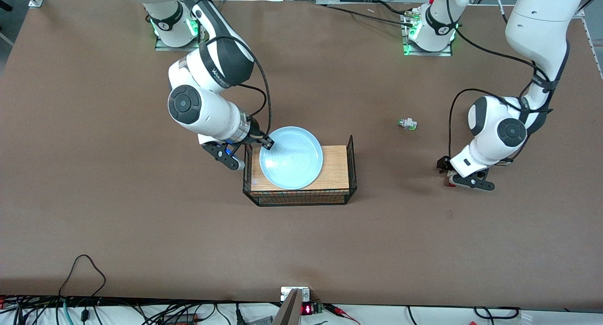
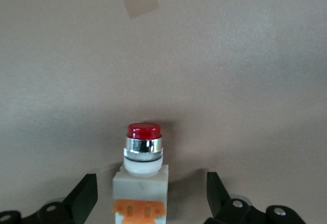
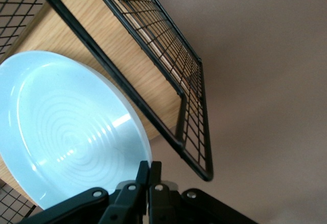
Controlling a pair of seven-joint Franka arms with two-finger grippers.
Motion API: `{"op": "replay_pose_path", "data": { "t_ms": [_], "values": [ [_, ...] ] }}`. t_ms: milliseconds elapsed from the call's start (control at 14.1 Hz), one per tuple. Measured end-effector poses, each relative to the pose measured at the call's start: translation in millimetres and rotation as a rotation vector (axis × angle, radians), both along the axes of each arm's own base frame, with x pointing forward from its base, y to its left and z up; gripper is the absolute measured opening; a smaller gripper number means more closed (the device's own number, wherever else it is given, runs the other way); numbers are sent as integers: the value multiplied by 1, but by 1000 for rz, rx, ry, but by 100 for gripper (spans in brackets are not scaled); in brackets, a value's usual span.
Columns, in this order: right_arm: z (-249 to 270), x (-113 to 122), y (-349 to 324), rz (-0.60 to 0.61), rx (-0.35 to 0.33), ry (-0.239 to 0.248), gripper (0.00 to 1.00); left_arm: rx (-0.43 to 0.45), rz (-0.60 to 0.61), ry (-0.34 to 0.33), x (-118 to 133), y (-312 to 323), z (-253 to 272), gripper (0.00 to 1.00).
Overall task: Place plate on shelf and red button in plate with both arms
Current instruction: 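Lower the plate into the basket while the left gripper grasps the red button, then release the plate and withdraw the right gripper while the left gripper lifts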
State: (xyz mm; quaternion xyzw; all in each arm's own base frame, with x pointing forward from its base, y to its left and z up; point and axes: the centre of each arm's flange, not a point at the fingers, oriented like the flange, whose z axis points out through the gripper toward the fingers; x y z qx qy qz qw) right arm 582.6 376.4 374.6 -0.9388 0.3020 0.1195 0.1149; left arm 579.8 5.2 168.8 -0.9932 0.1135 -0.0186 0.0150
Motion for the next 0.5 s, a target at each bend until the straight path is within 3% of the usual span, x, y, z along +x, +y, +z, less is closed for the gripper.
{"op": "replay_pose_path", "data": {
  "t_ms": [71, 355, 497],
  "values": [
    [0, 1, 0, -2, 1, -4, 10, 0, 0, 2, -1, 0, -2, 88],
    [26, 9, -5, -17, 23, -51, 47, -1, -2, -6, 1, -1, 2, 44],
    [59, 10, -16, -24, 36, -77, 67, 0, -2, -7, 1, 0, 3, 41]
  ]
}}
